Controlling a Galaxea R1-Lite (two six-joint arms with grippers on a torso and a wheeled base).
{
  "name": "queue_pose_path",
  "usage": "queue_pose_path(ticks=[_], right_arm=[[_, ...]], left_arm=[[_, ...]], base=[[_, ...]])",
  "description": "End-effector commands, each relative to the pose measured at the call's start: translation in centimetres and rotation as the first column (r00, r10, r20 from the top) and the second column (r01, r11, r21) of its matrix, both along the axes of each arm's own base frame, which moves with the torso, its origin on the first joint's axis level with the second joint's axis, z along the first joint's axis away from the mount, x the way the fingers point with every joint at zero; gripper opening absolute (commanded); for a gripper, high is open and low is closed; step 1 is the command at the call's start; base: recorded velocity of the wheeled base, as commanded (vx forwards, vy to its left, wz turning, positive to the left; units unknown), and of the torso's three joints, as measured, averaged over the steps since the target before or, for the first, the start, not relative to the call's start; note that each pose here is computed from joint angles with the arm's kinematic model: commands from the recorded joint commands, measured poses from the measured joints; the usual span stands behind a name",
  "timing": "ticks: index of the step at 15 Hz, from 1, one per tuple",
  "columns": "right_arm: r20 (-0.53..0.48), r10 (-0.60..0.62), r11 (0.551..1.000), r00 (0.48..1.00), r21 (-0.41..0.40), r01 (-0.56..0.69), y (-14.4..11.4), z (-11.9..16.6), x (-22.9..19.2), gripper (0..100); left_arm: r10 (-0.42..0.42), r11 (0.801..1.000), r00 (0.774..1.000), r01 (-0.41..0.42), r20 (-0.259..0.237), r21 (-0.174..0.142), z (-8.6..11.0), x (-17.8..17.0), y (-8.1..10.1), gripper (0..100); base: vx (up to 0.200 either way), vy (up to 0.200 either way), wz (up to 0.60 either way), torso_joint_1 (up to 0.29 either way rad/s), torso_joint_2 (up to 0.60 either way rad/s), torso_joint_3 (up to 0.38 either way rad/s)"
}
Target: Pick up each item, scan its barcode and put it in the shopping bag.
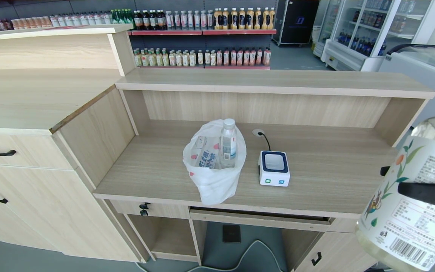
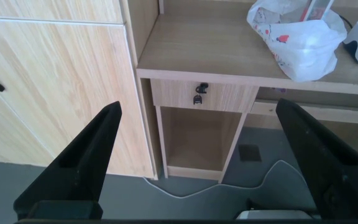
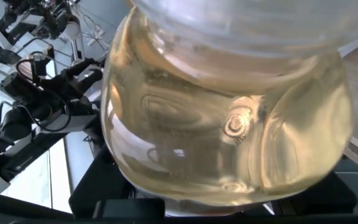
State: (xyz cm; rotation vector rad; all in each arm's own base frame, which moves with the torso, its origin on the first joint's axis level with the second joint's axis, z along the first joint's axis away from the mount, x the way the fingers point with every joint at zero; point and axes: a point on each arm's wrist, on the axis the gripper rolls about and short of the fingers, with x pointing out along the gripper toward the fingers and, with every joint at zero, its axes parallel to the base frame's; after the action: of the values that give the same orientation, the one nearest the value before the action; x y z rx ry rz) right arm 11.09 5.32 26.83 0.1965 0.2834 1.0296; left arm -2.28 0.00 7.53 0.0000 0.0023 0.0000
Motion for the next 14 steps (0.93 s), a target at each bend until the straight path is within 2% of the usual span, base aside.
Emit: queue_pose_path(ticks=[1, 2, 3, 4, 5, 6, 8, 12, 14], right_arm=[[0.006, -0.01, 1.0, 1.0, -0.013, 0.011, 0.1, -0.1, 0.5, 0], [0.047, -0.054, 0.997, 0.997, -0.049, 0.056, 0.1, -0.3, 1.5, 0], [0.258, -0.226, 0.938, 0.939, -0.202, 0.282, -0.8, -1.4, 5.9, 0], [0.414, -0.286, 0.859, 0.864, -0.289, 0.423, -2.2, -2.3, 8.7, 0], [0.592, -0.287, 0.751, 0.753, -0.349, 0.56, -4.4, -3.7, 11.7, 0], [0.677, -0.257, 0.696, 0.69, -0.366, 0.618, -5.4, -4.5, 12.9, 0], [0.844, -0.143, 0.567, 0.517, -0.358, 0.741, -7.7, -6.1, 15.6, 0], [0.904, -0.021, 0.511, 0.426, -0.356, 0.782, -8.0, -6.3, 17.5, 0], [0.918, -0.002, 0.512, 0.396, -0.339, 0.789, -7.8, -6.7, 18.0, 0]], left_arm=[[0.0, 1.0, 1.0, 0.0, 0.001, 0.0, 0.0, 0.0, 0.0, 100], [0.0, 1.0, 1.0, 0.0, 0.001, 0.0, 0.0, 0.0, 0.0, 100], [0.0, 1.0, 1.0, 0.0, 0.001, 0.0, 0.0, 0.0, 0.0, 100], [0.0, 1.0, 1.0, 0.0, 0.001, 0.0, 0.0, 0.0, 0.0, 100], [0.0, 1.0, 1.0, 0.0, 0.001, 0.0, 0.0, 0.0, 0.0, 100], [0.0, 1.0, 1.0, 0.0, -0.001, 0.0, 0.0, 0.0, 0.0, 100], [0.0, 1.0, 1.0, 0.0, -0.001, 0.0, 0.0, 0.0, 0.0, 100], [0.0, 1.0, 1.0, 0.0, 0.001, 0.0, 0.0, 0.0, 0.0, 100], [0.0, 1.0, 1.0, 0.0, 0.001, 0.0, 0.0, 0.0, 0.0, 100]], base=[[0.0, 0.0, 0.0, 0.0, 0.0, 0.0], [0.0, 0.0, 0.0, 0.0, 0.0, 0.0], [0.0, 0.0, 0.0, 0.0, 0.0, 0.0], [0.0, 0.0, 0.0, 0.0, 0.0, 0.0], [0.0, 0.0, 0.0, 0.0, 0.0, 0.0], [0.0, 0.0, 0.0, 0.0, 0.0, 0.0], [0.0, 0.0, 0.0, 0.0, 0.0, 0.0], [0.0, 0.0, 0.0, 0.0, 0.0, 0.0], [0.0, 0.0, 0.6, 0.002, 0.0, 0.002]])
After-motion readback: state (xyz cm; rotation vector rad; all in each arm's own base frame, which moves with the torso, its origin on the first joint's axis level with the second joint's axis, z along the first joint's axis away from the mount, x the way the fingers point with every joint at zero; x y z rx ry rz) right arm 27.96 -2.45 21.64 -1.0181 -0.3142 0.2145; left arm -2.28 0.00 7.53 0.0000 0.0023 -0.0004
